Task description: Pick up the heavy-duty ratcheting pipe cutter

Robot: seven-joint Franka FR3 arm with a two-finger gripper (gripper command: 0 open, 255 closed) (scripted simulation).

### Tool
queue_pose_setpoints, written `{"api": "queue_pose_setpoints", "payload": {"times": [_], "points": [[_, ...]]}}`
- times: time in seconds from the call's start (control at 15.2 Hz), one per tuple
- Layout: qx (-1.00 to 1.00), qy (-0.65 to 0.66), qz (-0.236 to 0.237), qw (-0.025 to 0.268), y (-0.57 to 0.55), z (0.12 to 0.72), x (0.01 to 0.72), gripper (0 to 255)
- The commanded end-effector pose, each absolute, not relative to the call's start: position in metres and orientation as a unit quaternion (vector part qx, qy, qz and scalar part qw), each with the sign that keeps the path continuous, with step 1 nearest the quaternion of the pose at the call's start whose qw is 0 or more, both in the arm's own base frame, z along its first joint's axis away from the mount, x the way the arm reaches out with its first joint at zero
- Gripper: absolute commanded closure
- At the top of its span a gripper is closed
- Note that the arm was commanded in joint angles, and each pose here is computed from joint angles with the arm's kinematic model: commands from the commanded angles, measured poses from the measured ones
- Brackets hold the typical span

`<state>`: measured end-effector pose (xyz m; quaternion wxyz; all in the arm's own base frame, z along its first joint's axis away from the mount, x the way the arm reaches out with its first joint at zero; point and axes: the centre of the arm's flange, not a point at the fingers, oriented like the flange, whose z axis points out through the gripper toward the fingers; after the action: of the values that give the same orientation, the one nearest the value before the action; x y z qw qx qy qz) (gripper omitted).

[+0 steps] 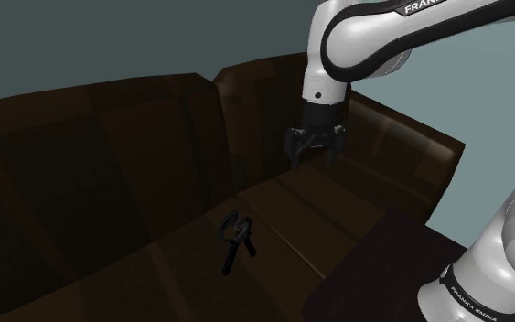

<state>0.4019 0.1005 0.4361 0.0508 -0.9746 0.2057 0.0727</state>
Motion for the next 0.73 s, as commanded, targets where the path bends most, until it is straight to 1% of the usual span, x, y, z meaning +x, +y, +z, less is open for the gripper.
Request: {"api": "queue_pose_setpoints", "payload": {"times": [0.0, 0.66], "points": [[-0.968, 0.228, 0.084, 0.053, 0.116, 0.414, 0.414, 0], [-0.931, 0.332, 0.138, 0.062, 0.176, 0.311, 0.477, 0]]}}
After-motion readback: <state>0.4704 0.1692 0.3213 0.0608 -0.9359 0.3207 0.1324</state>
